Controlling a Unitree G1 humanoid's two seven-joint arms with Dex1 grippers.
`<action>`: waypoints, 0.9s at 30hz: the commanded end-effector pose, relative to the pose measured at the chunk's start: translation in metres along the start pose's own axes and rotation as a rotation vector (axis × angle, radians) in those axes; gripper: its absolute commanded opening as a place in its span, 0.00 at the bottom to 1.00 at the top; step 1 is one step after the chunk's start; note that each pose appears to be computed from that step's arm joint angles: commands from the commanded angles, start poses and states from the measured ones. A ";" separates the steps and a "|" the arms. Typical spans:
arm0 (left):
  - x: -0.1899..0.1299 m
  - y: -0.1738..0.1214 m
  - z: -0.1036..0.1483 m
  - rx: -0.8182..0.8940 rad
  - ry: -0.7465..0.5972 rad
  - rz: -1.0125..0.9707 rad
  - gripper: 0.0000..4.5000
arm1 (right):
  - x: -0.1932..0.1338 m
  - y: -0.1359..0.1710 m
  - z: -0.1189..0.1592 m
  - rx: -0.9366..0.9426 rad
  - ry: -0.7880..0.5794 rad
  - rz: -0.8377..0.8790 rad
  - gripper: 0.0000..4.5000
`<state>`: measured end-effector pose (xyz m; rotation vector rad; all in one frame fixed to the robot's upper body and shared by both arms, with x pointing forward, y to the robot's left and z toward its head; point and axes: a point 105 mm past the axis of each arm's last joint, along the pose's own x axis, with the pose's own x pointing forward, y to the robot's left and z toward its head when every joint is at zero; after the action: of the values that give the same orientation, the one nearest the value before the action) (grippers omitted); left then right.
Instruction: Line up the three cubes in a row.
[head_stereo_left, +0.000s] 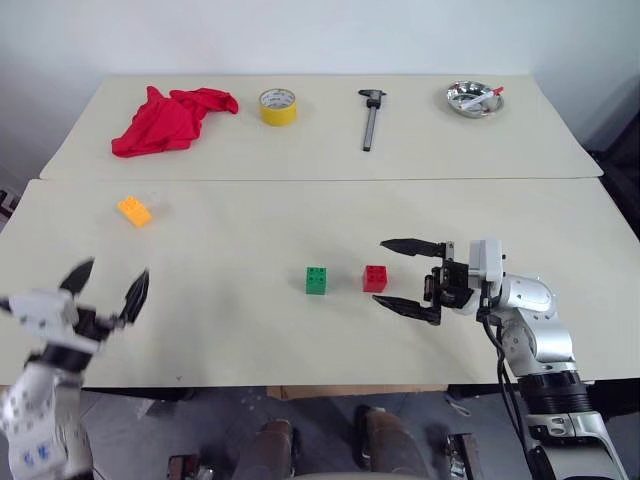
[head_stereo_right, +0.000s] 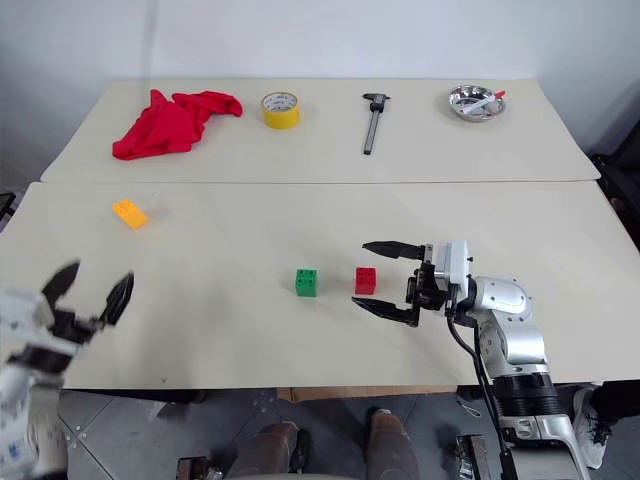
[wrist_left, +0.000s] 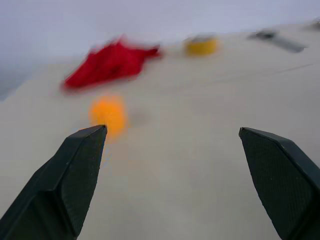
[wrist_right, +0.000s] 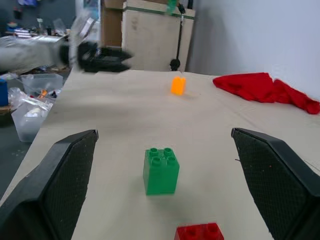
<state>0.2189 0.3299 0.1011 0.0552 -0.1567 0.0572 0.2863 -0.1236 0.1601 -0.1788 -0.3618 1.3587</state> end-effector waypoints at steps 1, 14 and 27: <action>-0.030 0.027 0.016 -0.013 -0.078 0.257 1.00 | 0.003 -0.004 0.008 -0.053 -0.036 0.011 1.00; 0.068 0.028 0.025 -0.059 -0.010 0.266 1.00 | 0.001 -0.014 0.007 -0.054 -0.018 0.016 1.00; 0.194 -0.012 0.021 -0.196 0.093 0.459 1.00 | 0.011 -0.014 0.009 -0.042 -0.016 0.021 1.00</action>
<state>0.4083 0.3188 0.1381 -0.1991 -0.0294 0.4572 0.3004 -0.1161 0.1676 -0.1915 -0.3720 1.3790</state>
